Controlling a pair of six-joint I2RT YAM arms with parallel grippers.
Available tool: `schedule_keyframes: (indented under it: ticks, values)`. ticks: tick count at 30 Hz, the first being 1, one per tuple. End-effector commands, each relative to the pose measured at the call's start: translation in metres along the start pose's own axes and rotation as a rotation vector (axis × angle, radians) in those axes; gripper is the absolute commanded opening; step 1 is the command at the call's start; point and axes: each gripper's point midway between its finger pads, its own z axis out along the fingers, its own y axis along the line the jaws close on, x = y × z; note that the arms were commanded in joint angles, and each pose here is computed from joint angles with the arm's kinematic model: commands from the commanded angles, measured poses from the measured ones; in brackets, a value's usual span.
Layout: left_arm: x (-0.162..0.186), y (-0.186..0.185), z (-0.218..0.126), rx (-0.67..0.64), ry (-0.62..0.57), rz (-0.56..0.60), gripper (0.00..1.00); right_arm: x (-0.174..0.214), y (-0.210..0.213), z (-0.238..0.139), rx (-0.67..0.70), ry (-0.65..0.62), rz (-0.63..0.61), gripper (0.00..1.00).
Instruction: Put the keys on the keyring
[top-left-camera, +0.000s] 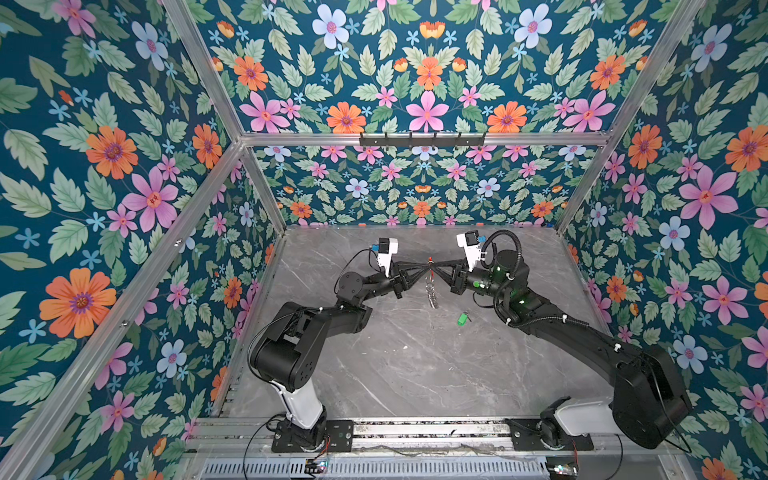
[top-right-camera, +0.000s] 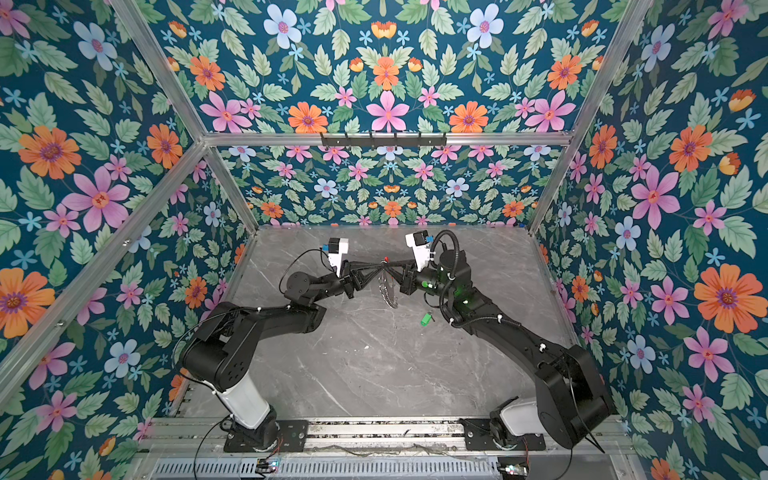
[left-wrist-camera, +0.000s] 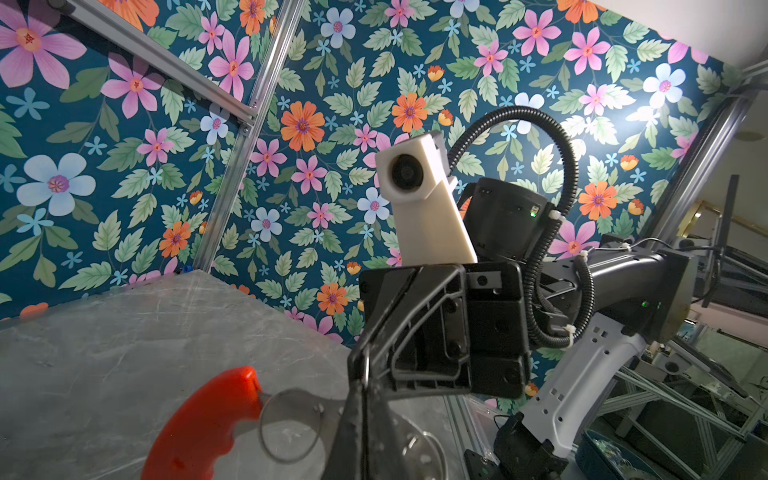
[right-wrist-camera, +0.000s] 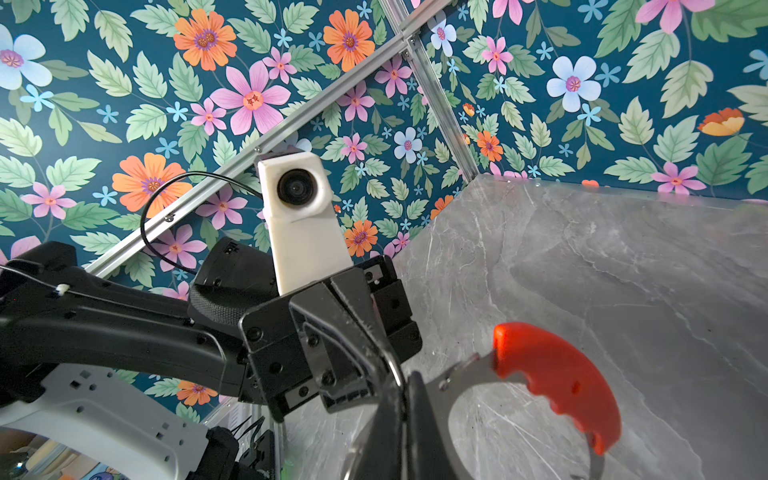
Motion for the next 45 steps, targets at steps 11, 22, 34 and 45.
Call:
schedule_keyframes:
  ticks: [11, 22, 34, 45]
  values:
    - [0.0, -0.019, 0.004, 0.068, 0.007, 0.028, 0.0, 0.012, 0.009, -0.001, -0.009, 0.067, -0.001, 0.0]
    - [0.016, -0.019, 0.016, 0.042, 0.051, 0.041, 0.0, 0.01, -0.008, 0.002, 0.124, 0.073, 0.084, 0.0]
    - [0.044, 0.005, 0.016, -0.148, 0.189, 0.133, 0.0, 0.011, -0.023, -0.008, 0.246, 0.082, 0.113, 0.07]
    - [0.041, 0.006, 0.017, -0.144, 0.171, 0.095, 0.0, 0.013, -0.029, -0.032, 0.345, 0.089, 0.045, 0.2]
